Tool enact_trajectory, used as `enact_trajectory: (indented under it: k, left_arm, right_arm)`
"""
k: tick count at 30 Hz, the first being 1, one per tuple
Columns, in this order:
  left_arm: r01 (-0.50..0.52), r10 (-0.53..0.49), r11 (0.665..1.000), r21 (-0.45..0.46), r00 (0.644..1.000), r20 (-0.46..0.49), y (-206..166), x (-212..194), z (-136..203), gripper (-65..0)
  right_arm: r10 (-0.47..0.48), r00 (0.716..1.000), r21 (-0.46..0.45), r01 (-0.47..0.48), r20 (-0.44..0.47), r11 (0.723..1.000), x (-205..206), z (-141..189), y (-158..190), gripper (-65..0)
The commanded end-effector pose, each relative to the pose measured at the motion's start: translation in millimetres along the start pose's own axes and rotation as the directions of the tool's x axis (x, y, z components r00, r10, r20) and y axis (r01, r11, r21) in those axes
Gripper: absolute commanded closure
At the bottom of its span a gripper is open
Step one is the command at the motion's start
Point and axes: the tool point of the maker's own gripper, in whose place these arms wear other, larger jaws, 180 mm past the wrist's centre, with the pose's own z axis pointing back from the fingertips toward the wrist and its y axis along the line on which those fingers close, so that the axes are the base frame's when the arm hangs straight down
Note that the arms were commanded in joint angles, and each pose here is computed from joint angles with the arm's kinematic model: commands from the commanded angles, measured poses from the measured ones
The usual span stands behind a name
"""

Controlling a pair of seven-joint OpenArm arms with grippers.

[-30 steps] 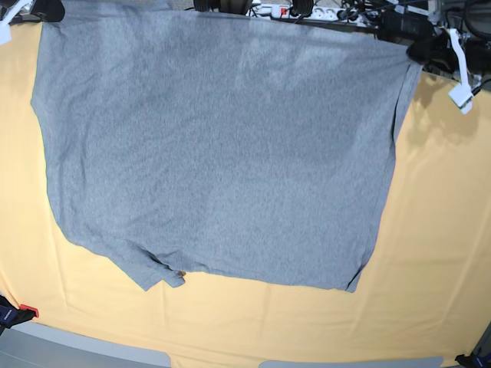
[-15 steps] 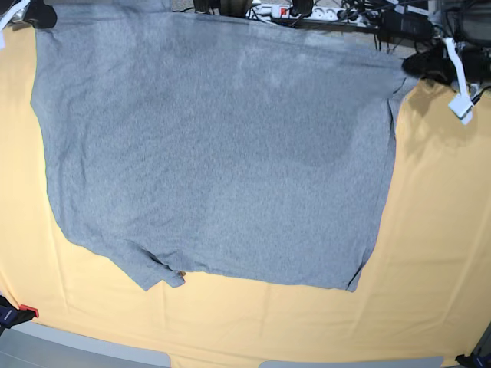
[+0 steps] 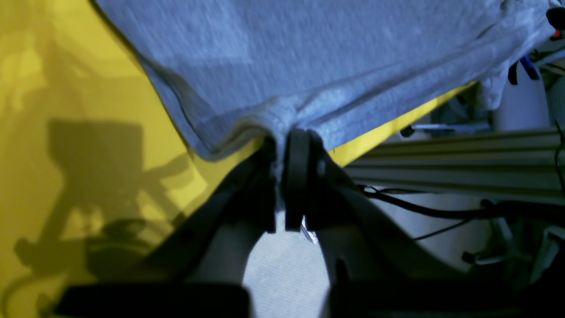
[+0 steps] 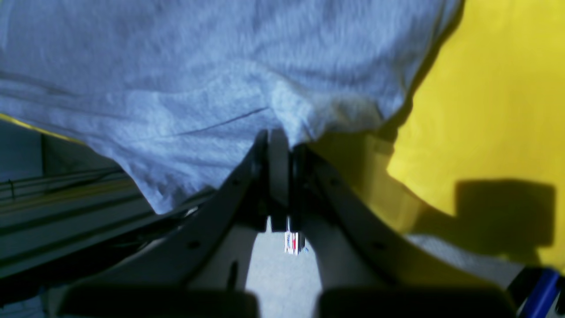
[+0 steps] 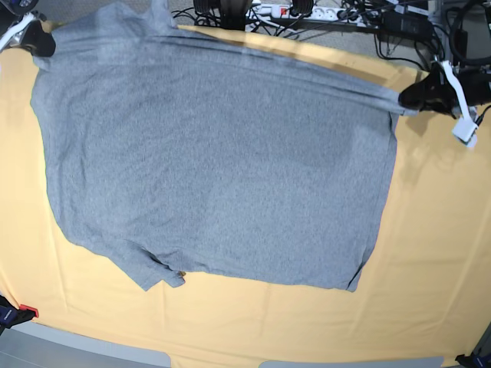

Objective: Layout the t-shirt on the table in an organized manner, then fold the t-shirt properly
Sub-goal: 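Lift the shoulder edge with both grippers and stretch it taut, then lay the shoulder edge down and release it with both grippers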

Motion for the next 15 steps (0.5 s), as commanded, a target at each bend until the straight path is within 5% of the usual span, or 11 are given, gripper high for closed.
enact_trajectory:
  k: [1, 15]
  left_arm:
    - [0.04, -0.04, 0.999, 0.007, 0.999, 0.032, 0.9, 15.0, 6.0, 0.0]
    - [0.107, -0.11, 0.994, 0.032, 0.988, 0.106, 7.0, 48.8, 8.9, 0.0]
  right_arm:
    - [0.029, 0.999, -0.006, -0.029, 0.029, 1.0, 11.6, 4.7, -0.5, 0.0]
    - [0.056, 0.989, 0.025, -0.06, 0.139, 0.998, 45.6, -3.0, 5.4, 0.0]
